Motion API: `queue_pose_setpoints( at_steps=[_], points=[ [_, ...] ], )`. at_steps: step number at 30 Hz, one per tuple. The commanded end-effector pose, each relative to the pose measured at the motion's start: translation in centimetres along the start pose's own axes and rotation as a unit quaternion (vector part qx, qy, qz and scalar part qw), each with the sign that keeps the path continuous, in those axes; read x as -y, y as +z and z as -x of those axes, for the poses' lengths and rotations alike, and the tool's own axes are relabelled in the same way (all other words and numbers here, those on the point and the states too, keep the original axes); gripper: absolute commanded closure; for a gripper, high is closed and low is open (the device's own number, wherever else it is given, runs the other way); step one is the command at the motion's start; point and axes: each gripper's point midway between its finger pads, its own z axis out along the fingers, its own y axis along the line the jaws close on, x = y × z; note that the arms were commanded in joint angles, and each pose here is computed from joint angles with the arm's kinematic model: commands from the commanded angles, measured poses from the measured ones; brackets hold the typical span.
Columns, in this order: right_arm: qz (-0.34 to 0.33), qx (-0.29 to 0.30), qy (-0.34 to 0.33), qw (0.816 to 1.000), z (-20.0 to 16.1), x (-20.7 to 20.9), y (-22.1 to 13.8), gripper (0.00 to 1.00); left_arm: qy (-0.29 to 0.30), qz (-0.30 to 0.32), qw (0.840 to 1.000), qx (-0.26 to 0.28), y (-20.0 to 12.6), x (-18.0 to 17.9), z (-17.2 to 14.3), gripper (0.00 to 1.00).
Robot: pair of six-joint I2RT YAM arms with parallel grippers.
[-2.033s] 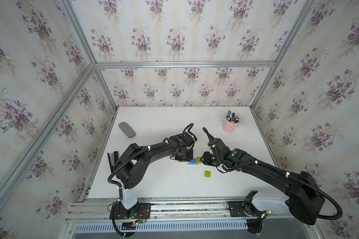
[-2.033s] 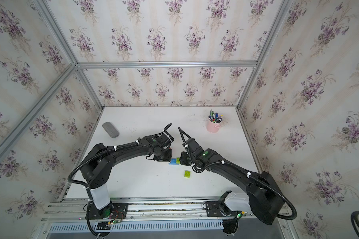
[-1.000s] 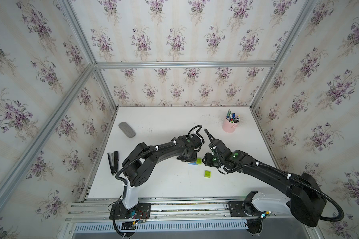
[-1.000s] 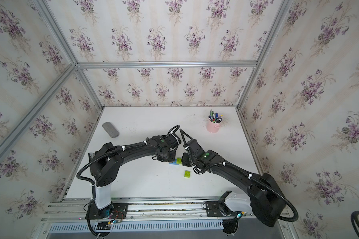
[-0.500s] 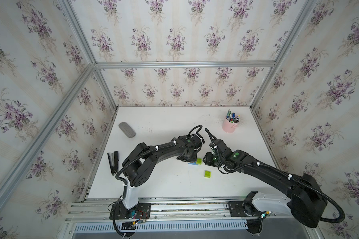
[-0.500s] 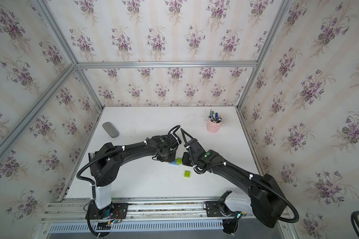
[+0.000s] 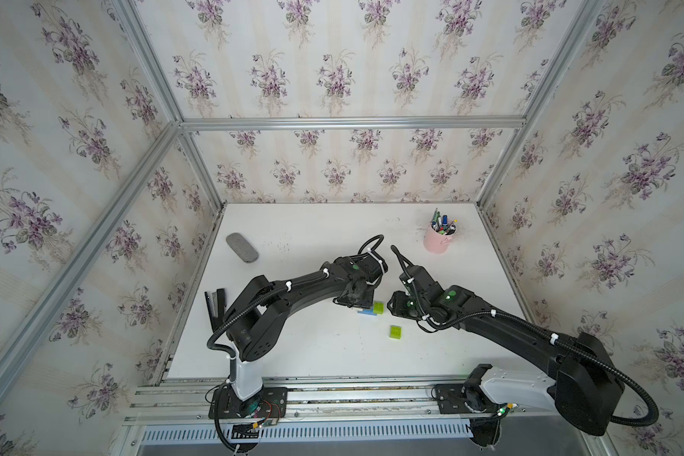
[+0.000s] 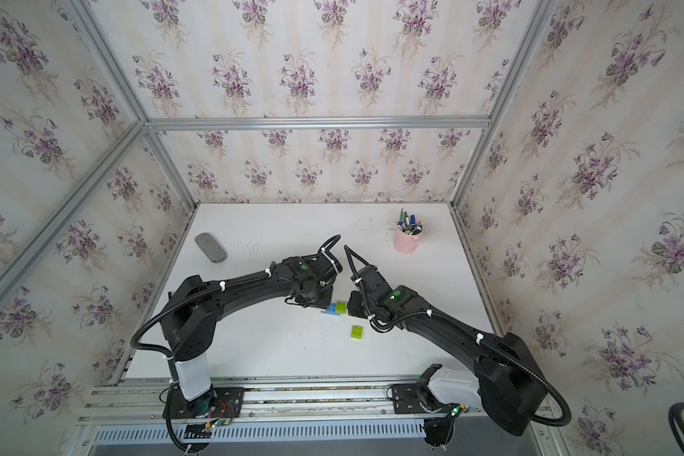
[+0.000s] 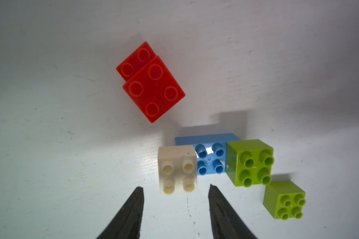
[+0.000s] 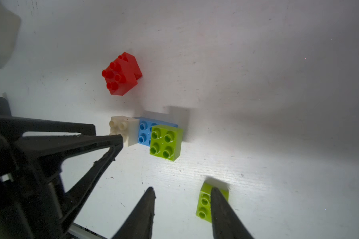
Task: Assemble the letter y with lego
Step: Assemble the lego brick with the lego brick, then pick up the lego brick from the center of the board.
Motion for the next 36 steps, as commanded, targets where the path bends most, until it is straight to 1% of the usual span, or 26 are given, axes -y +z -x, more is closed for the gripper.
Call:
queue_pose_setpoints(
  at_steps=[1, 3, 6, 8, 11, 16, 21, 24, 27, 30, 33, 36],
  points=[
    [-0.023, -0.009, 0.012, 1.000, -0.6, 1.1, -0.2, 0.51, 0.014, 0.005, 1.000, 0.011, -1.2, -0.7, 0.0, 0.44],
    [-0.039, -0.021, 0.014, 0.999, -1.2, 1.8, -0.3, 0.49, 0.023, 0.004, 0.999, 0.021, -2.0, -1.1, -0.2, 0.39],
    [-0.065, -0.043, 0.017, 0.997, -2.4, 2.9, -0.1, 0.47, 0.033, 0.009, 0.999, 0.036, -3.2, -2.2, -0.6, 0.36],
    [-0.076, -0.058, 0.015, 0.995, -3.2, 3.1, 0.3, 0.45, 0.039, 0.012, 0.998, 0.045, -3.8, -3.1, -1.0, 0.34],
    [-0.081, -0.075, 0.010, 0.994, -4.3, 3.0, 0.9, 0.44, 0.032, 0.015, 0.998, 0.052, -4.4, -4.5, -1.6, 0.32],
    [-0.087, -0.101, 0.004, 0.991, -5.7, 2.7, 2.4, 0.44, 0.013, 0.026, 0.999, 0.044, -4.0, -6.3, -2.7, 0.32],
    [-0.103, -0.118, 0.003, 0.988, -6.5, 2.8, 3.4, 0.44, 0.003, 0.029, 0.999, 0.033, -3.3, -7.0, -3.2, 0.32],
    [-0.106, -0.123, 0.004, 0.987, -6.7, 2.8, 3.7, 0.48, 0.002, 0.030, 0.999, 0.032, -3.2, -7.2, -3.3, 0.32],
    [-0.103, -0.126, 0.004, 0.987, -6.7, 2.4, 3.9, 0.60, -0.003, 0.033, 0.999, 0.031, -3.0, -7.6, -3.4, 0.32],
    [-0.096, -0.123, -0.003, 0.988, -6.4, 1.4, 3.9, 0.68, -0.008, 0.037, 0.999, 0.028, -2.8, -8.1, -3.6, 0.32],
    [-0.081, -0.122, -0.012, 0.989, -5.9, -0.3, 3.9, 0.71, -0.019, 0.037, 0.999, 0.026, -2.6, -8.7, -3.8, 0.32],
    [-0.062, -0.126, -0.023, 0.990, -5.9, -2.2, 4.4, 0.72, -0.035, 0.035, 0.998, 0.026, -2.5, -9.5, -3.9, 0.32]
  ],
)
